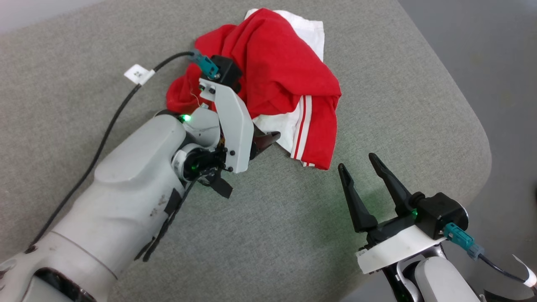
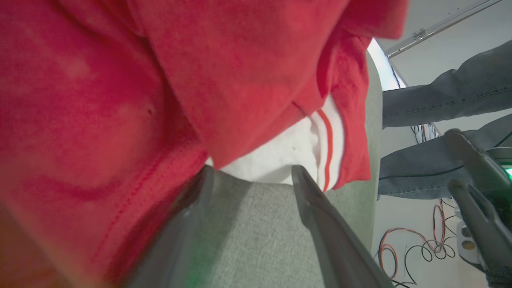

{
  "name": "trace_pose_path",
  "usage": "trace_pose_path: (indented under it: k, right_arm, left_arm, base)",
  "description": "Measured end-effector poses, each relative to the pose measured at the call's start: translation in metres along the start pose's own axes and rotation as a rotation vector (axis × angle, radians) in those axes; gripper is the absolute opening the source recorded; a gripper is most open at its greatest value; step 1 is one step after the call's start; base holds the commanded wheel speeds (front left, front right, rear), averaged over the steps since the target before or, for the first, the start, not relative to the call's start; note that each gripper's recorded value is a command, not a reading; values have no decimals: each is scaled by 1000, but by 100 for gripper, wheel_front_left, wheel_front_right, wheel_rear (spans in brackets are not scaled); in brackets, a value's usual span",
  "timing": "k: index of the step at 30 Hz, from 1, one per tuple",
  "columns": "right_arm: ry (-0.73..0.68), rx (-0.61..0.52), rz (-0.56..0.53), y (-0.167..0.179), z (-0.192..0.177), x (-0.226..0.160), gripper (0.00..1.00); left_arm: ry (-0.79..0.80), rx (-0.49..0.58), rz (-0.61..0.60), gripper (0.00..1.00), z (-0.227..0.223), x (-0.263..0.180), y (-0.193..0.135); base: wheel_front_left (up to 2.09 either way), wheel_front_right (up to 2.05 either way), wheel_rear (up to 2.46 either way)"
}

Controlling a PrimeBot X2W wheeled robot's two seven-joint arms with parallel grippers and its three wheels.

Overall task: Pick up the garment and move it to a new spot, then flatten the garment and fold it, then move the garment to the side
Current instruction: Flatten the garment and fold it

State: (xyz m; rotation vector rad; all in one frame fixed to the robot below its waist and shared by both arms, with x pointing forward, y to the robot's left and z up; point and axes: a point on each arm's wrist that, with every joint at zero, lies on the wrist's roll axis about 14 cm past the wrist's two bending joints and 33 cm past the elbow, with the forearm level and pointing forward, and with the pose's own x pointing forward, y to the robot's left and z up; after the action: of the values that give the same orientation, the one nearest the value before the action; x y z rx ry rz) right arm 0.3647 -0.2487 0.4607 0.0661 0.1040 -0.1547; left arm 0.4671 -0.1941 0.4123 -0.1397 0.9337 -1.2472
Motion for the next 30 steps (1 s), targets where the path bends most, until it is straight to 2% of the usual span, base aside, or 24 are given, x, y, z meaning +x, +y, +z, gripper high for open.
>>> trace_pose_path:
  k: [4,5,6,7,20,25,30]
  right_arm:
    - [-8,0,5,1,3,2,100]
    - [-10,0,7,2,3,3,100]
    - [-11,0,8,2,4,3,100]
    - [-11,0,9,2,3,3,100]
    - [-21,-21,26,6,5,8,100]
    - [-20,-50,66,17,7,18,100]
    - [-32,-73,139,41,15,31,100]
  left_arm:
    - [-1,-8,-12,100,-1,2,-3]
    - [-1,-14,-19,85,-1,3,-4]
    - [1,-17,-25,4,-2,4,-6]
    - [3,-15,-28,0,-2,4,-7]
    - [-93,-30,-20,0,23,-15,-9]
    - [-167,-32,18,0,39,-51,1]
    - [-297,-56,129,0,57,-112,33]
  base:
    - [0,0,0]
    - [0,0,0]
    - [0,0,0]
    - [0,0,0]
    - [0,0,0]
    - [0,0,0]
    - [0,0,0]
